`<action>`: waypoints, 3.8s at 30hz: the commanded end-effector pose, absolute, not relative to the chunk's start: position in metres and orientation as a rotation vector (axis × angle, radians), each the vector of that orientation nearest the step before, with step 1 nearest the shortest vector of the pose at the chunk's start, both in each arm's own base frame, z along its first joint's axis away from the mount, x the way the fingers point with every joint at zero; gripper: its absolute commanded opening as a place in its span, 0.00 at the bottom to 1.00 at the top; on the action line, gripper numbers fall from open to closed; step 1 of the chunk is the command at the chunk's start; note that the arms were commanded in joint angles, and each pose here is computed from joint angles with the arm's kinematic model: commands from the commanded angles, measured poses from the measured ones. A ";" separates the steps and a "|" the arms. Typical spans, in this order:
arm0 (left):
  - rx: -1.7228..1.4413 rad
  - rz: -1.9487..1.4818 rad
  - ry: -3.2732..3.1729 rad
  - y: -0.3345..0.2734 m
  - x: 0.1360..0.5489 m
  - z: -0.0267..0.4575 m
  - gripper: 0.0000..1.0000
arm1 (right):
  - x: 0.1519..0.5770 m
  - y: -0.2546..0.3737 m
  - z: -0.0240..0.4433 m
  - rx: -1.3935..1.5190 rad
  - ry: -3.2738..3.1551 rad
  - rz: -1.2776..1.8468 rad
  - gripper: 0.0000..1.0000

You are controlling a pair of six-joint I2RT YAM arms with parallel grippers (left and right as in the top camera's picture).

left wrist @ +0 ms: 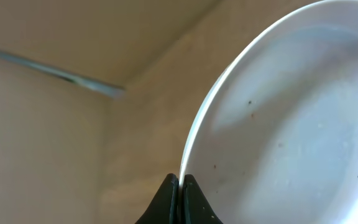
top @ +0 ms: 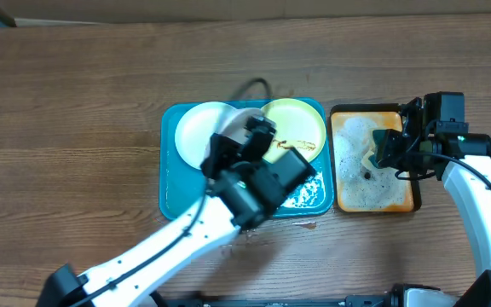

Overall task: Clean dirty plates on tray and stack at the side
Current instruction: 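Place the white plate on the table left of the tray and release, then grip the rim of the next white plate with the left gripper, pull it forward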

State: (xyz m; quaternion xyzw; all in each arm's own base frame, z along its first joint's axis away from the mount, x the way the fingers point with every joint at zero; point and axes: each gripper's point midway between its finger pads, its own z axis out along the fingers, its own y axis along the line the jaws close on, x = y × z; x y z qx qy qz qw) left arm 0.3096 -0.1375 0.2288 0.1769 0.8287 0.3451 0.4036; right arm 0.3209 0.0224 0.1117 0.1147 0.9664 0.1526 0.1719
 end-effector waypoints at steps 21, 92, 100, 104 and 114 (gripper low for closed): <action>-0.773 0.155 2.531 0.112 0.332 0.173 0.04 | 0.326 0.021 0.122 0.307 2.712 0.419 0.04; 0.163 -0.284 2.601 -0.038 0.460 0.040 0.69 | 0.318 0.021 0.119 0.318 2.745 0.422 0.04; 0.086 -0.344 2.684 -0.042 0.452 0.008 0.52 | 0.316 0.022 0.118 0.320 2.752 0.423 0.04; 0.092 -0.386 2.690 -0.047 0.450 0.006 0.29 | 0.316 0.022 0.118 0.320 2.752 0.422 0.04; 0.067 -0.399 2.813 -0.045 0.422 -0.005 0.04 | 0.316 0.022 0.118 0.320 2.753 0.423 0.04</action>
